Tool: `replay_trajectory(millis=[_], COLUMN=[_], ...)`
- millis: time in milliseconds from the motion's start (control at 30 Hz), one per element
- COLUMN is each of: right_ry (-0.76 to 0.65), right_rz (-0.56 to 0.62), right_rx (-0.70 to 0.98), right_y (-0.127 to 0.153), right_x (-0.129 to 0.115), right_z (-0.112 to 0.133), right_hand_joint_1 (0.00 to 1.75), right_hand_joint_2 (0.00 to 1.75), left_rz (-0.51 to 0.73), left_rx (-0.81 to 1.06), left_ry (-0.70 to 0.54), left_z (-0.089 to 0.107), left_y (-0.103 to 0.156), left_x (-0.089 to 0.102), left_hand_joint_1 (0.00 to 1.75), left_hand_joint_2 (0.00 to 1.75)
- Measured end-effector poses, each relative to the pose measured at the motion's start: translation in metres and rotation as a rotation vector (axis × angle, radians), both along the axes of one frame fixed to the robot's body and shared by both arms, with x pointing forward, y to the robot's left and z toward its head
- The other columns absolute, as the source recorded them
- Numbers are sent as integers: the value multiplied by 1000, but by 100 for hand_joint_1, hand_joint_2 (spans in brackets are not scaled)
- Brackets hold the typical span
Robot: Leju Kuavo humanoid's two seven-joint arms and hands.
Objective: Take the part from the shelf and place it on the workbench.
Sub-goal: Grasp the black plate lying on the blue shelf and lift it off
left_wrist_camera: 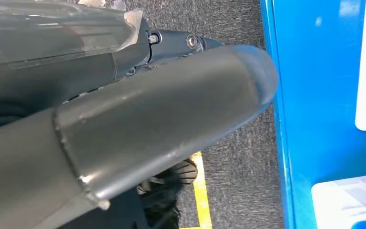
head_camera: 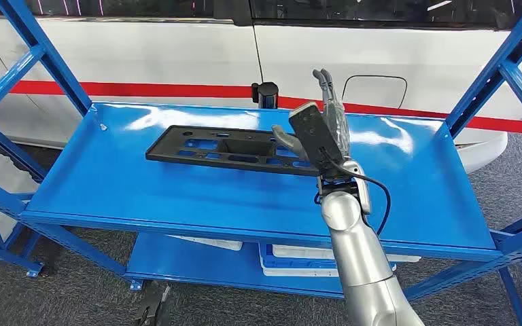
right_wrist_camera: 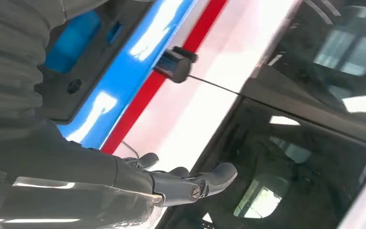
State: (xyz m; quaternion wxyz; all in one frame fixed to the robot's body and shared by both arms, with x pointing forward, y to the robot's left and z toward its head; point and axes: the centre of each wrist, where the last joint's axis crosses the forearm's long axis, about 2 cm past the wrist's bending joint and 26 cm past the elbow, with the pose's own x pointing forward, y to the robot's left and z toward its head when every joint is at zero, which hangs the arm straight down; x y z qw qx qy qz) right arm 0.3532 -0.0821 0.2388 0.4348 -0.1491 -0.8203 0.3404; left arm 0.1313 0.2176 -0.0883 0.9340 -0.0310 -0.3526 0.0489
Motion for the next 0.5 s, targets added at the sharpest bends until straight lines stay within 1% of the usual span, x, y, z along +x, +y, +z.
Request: replay_trajectory(millis=[233,333,400,500], right_ry=[5,-18,-44,-62], right_rz=[13,8,12,59], right_rx=[-30,-86,-154,-244], right_y=[10,15,24,46], right_x=[-5,-5,-8,-18], right_z=[-5,-7,-11,-20], right_hand_joint_1=[0,0,0,0], right_hand_joint_2=[175,175,175,175], left_rz=[-10,-12,-8,12], left_rx=[-6,-8,-4,-1], left_ry=[2,9,13,17], left_z=[0,1,1,1], left_y=[-1,-3,-3,-3], left_x=[1,1,1,1], left_hand_joint_1=[0,0,0,0], left_hand_joint_2=[0,0,0,0])
